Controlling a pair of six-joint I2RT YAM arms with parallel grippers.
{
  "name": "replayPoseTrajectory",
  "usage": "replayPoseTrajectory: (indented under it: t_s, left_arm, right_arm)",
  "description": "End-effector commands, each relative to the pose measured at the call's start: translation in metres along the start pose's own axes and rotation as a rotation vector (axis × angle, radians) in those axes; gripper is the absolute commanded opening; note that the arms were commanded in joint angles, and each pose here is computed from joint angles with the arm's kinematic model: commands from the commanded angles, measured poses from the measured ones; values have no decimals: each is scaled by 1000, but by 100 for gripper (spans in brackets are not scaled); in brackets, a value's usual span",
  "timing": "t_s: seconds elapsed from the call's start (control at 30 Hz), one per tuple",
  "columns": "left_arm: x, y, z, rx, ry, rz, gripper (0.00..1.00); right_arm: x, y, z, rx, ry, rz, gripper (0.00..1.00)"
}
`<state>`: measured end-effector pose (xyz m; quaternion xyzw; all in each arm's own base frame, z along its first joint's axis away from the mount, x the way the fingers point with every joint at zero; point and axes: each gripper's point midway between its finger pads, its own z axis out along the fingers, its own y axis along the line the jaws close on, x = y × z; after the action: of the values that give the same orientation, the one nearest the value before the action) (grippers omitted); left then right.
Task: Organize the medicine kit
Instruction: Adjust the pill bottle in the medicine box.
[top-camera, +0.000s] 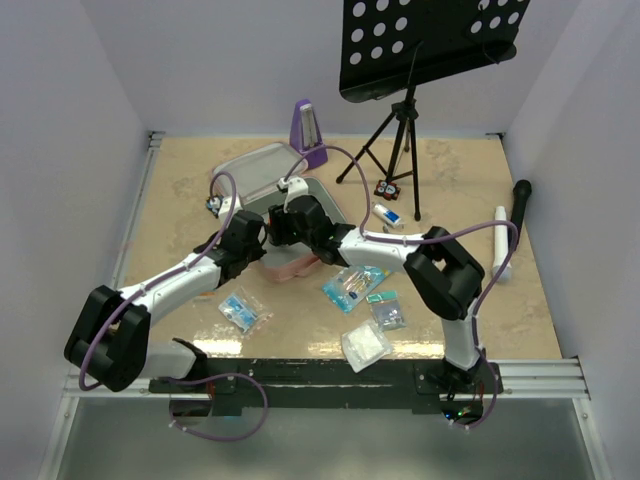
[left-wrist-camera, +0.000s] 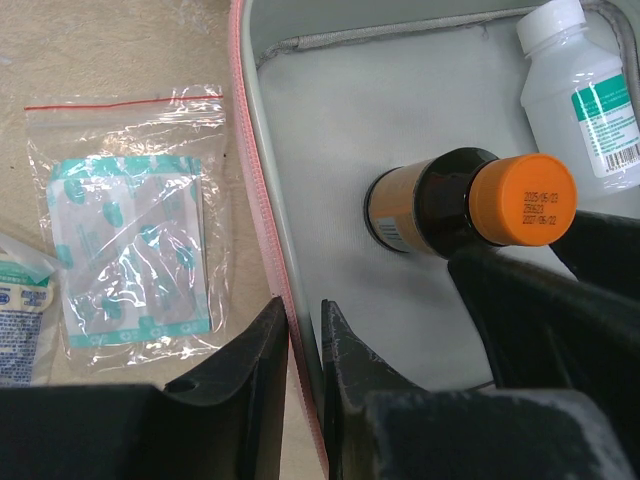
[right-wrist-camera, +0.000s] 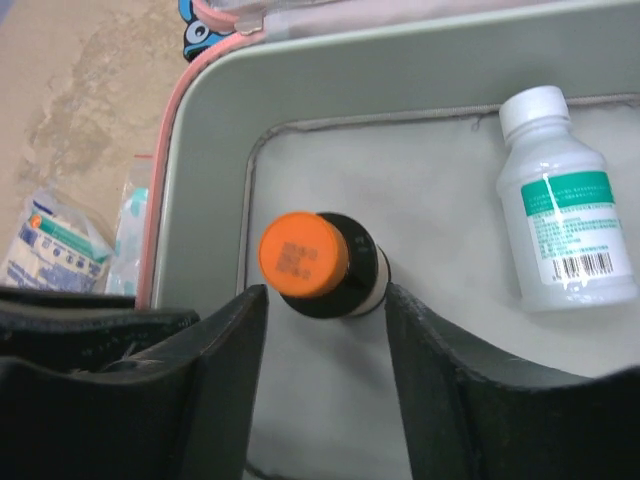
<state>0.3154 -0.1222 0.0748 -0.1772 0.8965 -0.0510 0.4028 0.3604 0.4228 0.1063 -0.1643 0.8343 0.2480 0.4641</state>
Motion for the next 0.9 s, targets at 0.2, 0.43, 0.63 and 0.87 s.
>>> replayPoseTrajectory:
  t_s: [0.2,0.43,0.63,0.87]
  left_arm:
    - [23,-6,-8,66,86,19,0]
    - [24,-7,-9,71,86,19,0]
    - [23,-8,-9,77,84,13,0]
    - [24,-8,-9,81,87,15,0]
  right_arm:
    - [-17,5,15,-14,-41,13,42]
    - [-10,-6,29,12,-16,0,54]
    - [-9,-5,37,12,-1,0,58]
    - [-4,-12,52,25,26,0,46]
